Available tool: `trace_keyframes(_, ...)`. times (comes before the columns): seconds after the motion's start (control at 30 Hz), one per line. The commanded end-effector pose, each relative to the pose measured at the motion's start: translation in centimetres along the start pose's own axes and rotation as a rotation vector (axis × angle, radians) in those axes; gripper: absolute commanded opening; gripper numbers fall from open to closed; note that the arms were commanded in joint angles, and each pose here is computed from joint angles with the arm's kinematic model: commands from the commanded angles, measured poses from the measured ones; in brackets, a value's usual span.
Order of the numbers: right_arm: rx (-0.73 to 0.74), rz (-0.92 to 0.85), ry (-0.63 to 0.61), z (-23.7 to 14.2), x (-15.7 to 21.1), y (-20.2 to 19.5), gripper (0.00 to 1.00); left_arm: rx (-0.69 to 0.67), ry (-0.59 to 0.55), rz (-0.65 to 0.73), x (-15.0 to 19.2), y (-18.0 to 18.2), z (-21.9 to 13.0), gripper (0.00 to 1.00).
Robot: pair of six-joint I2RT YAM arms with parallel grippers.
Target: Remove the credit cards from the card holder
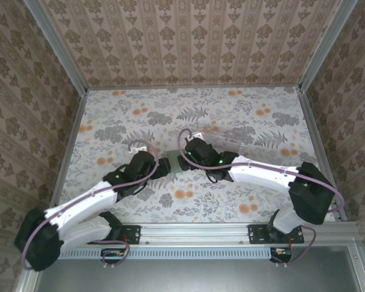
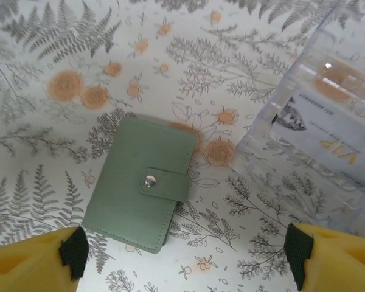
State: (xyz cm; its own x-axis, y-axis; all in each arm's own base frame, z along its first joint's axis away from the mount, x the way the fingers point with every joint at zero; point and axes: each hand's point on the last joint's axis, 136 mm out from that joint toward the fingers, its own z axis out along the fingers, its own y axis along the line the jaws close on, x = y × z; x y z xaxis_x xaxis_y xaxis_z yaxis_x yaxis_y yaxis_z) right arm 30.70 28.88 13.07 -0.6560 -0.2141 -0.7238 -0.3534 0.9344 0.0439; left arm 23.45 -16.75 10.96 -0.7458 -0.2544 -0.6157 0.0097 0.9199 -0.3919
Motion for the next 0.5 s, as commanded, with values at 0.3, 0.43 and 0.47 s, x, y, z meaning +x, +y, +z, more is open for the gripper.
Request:
trace_keyframes(0.3, 0.051, -0.170, 0.182, 5.7, 1.9, 2.6, 0.50, -0.135, -0.127, -0.107, -0.1, 6.8, -4.0, 1.00)
trace_keyframes(0.43, 0.060, -0.198, 0.211, 7.0, 2.3, 3.2, 0.49, -0.118, -0.121, -0.108, 0.0, 6.7, -3.9, 1.00)
trace_keyframes(0.47, 0.060, -0.205, 0.215, 7.2, 2.4, 3.3, 0.49, -0.115, -0.117, -0.108, -0.1, 6.6, -3.8, 1.00)
